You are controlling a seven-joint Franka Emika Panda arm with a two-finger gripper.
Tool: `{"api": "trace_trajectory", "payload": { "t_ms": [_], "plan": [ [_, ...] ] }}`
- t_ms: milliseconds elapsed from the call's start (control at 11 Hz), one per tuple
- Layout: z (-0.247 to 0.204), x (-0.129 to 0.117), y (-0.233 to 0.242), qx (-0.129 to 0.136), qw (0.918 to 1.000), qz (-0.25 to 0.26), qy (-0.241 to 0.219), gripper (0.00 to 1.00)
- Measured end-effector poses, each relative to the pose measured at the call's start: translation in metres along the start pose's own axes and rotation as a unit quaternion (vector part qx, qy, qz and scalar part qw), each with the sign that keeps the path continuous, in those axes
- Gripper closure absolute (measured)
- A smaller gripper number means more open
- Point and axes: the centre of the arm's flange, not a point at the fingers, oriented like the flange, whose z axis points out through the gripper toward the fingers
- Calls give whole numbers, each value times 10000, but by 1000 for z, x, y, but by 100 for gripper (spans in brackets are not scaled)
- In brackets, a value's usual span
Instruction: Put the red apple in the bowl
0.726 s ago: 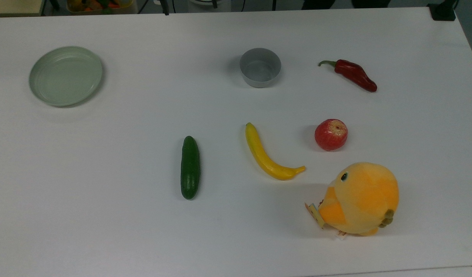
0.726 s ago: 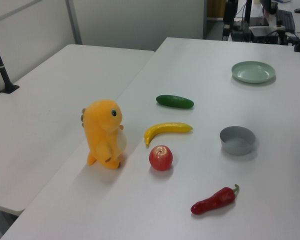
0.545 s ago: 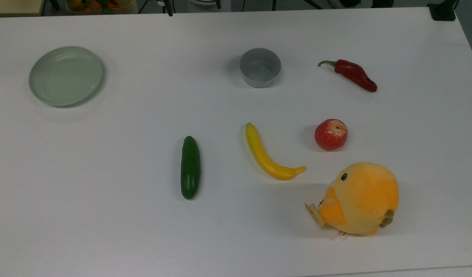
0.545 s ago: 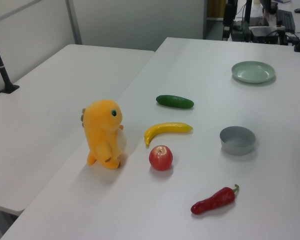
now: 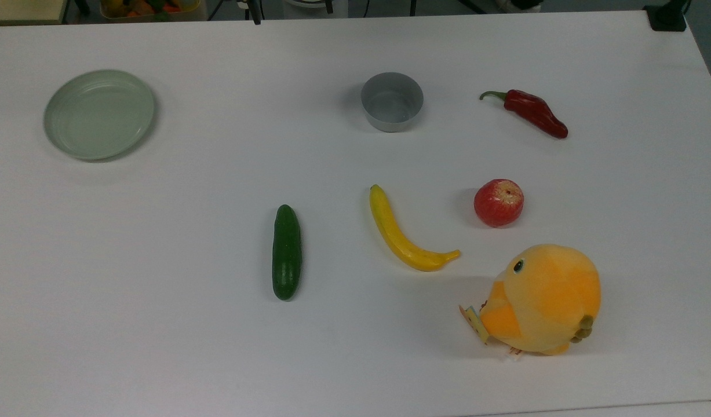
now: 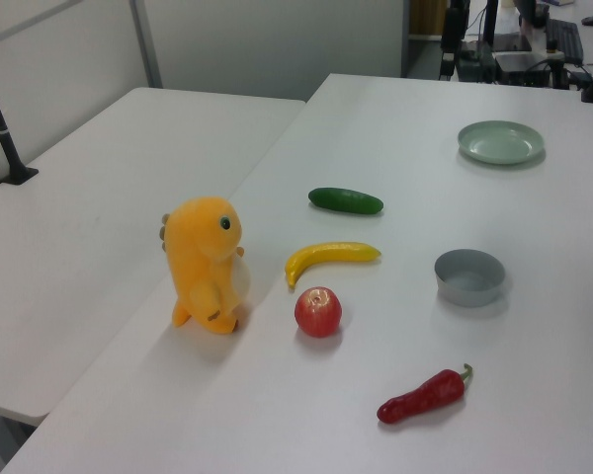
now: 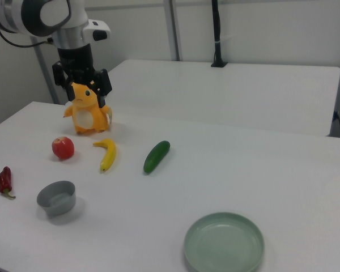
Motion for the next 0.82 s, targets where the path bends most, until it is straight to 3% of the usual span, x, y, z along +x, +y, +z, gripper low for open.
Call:
{"api": "trace_trajectory", "payload": {
  "t_ms": [363,817],
  "plan": [
    [20,2,-18,25,9997,-157,-191,0],
    [41,28,-84,23,9983,-509,275,0]
  ]
}}
